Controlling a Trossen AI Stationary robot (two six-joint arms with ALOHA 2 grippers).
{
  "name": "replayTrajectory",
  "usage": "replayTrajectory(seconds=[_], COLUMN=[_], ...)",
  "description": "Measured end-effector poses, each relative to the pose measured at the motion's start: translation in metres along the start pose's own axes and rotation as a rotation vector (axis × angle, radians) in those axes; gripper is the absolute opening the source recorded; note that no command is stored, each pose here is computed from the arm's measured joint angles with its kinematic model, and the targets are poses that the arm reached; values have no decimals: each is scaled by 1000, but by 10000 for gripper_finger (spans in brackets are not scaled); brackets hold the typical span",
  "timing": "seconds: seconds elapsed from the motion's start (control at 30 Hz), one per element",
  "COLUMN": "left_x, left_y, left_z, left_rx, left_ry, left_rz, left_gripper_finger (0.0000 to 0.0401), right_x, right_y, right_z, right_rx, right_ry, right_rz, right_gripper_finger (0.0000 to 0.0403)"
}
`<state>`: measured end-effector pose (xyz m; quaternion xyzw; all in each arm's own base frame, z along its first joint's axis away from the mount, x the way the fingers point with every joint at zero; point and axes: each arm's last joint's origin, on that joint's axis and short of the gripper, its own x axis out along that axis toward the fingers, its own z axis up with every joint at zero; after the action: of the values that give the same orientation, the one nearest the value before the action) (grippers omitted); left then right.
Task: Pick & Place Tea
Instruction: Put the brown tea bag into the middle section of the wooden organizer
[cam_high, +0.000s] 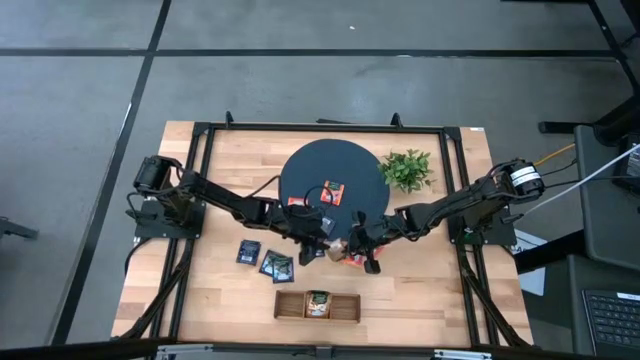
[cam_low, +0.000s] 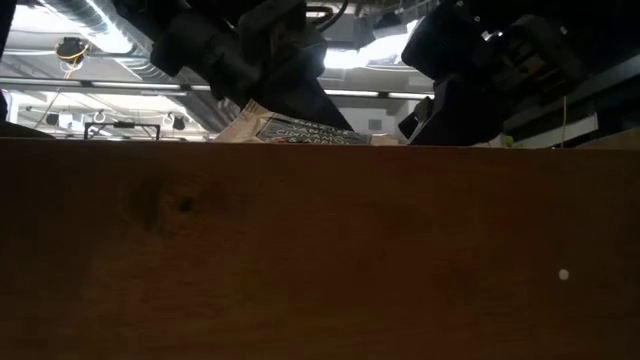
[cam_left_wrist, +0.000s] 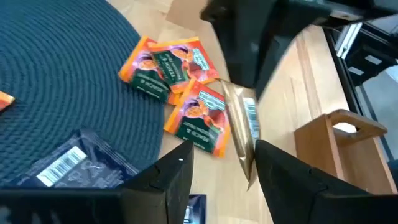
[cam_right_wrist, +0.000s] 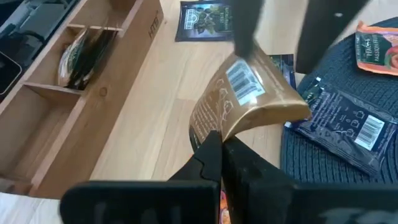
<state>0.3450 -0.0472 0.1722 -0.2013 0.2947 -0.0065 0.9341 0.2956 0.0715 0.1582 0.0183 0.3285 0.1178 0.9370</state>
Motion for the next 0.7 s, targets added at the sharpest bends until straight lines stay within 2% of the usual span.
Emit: replayTrajectory(seconds=[0.13,0.23,0.4,0.53,0.7], left_x=[0,0,0,0,0], left_y=[0,0,-2,-3,-3], left_z=[0,0,0,1,1], left_rx=[0,0,2,3,28], left_ry=[0,9,19,13,7], left_rz=[-6,-27,-69,-73,-66], left_gripper_finger=[165,160,140,102,29], right_x=[0,0,0,0,0], right_y=[0,-2,-2,-2,-2], right_z=[1,1,3,3,4], right_rx=[-2,-3,-20,-25,-8], right_ry=[-6,-16,-36,-41,-50], right_rz=[-6,-63,-91,-90,-89], right_gripper_finger=[4,4,4,7,25])
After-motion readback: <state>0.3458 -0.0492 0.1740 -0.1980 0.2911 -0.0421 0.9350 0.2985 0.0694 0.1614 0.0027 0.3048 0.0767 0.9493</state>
